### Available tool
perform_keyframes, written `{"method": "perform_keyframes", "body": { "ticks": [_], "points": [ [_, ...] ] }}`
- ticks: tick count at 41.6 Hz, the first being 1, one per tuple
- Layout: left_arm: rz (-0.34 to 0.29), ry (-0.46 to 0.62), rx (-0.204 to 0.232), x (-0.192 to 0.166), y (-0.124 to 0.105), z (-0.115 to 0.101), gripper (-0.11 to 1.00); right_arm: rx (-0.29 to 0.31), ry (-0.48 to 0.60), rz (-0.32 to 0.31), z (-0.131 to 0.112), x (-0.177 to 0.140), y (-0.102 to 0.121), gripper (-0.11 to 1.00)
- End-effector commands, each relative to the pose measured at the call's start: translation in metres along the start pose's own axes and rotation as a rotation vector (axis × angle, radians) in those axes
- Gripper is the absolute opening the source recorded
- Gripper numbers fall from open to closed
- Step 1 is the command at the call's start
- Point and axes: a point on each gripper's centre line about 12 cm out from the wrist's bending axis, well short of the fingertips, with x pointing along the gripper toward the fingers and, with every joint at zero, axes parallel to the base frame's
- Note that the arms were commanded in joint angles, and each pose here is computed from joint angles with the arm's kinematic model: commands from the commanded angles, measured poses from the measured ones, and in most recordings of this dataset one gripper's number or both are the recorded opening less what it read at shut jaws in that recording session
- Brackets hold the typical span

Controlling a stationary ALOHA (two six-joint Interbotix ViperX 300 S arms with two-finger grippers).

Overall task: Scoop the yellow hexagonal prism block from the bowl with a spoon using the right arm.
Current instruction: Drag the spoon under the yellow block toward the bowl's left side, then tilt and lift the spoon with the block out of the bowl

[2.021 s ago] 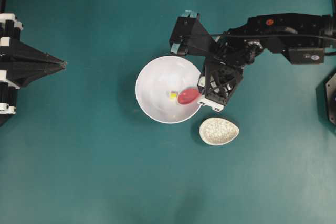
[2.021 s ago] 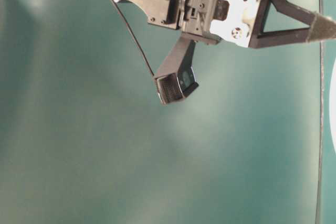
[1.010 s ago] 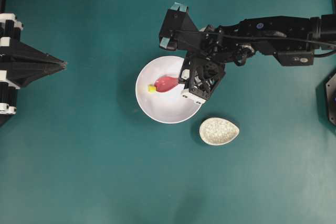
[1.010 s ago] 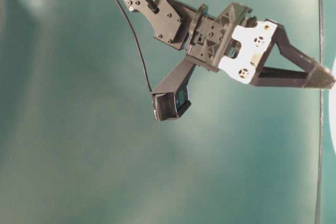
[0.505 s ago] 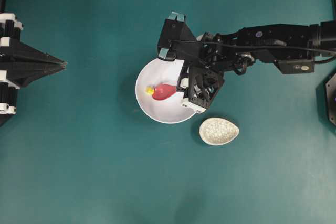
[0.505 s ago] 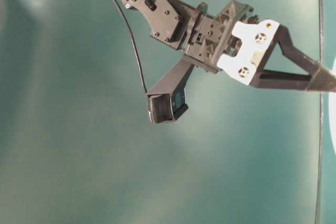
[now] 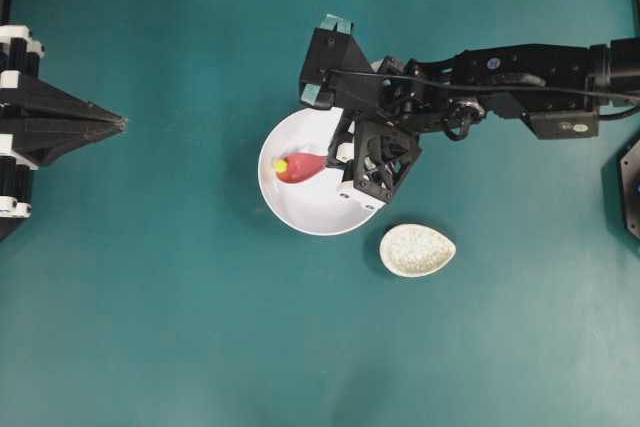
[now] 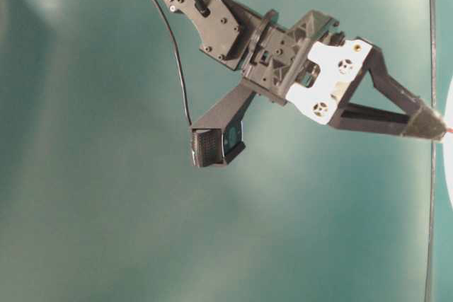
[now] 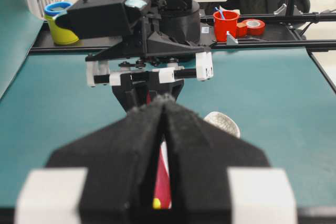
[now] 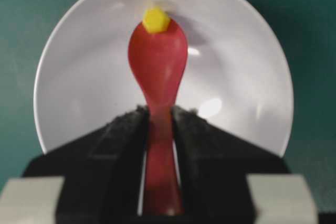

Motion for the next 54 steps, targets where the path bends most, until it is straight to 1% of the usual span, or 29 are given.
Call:
{"method": "perform_keyframes", "body": {
  "ticks": [1, 14, 24, 29, 32, 43, 50, 54],
  "points": [
    [0.003, -0.02, 0.006, 0.003, 0.001, 0.008, 0.0, -0.009, -0.061, 0.011, 0.014, -0.014, 0.005, 0.22],
    [0.004, -0.024, 0.006, 0.003, 0.001, 0.009, 0.0, -0.01, -0.085, 0.014, 0.015, -0.022, 0.006, 0.22],
    [0.004, -0.021, 0.005, 0.003, 0.001, 0.008, 0.0, -0.012, -0.154, 0.017, 0.016, -0.033, 0.005, 0.22],
    [0.002, -0.023, 0.006, 0.003, 0.001, 0.009, 0.0, -0.013, -0.234, 0.018, 0.015, -0.044, 0.004, 0.22],
    [0.003, -0.02, 0.006, 0.003, 0.001, 0.008, 0.0, -0.023, -0.292, 0.017, 0.014, -0.052, 0.004, 0.22],
    [0.004, -0.021, 0.005, 0.003, 0.001, 0.008, 0.0, -0.106, -0.519, 0.013, 0.0, -0.087, 0.004, 0.22],
    [0.004, -0.021, 0.005, 0.003, 0.001, 0.008, 0.0, -0.139, -0.618, 0.03, -0.012, -0.107, 0.007, 0.22],
    [0.003, -0.023, 0.006, 0.003, 0.001, 0.009, 0.0, -0.143, -0.646, 0.039, -0.016, -0.114, 0.009, 0.22]
  ]
}}
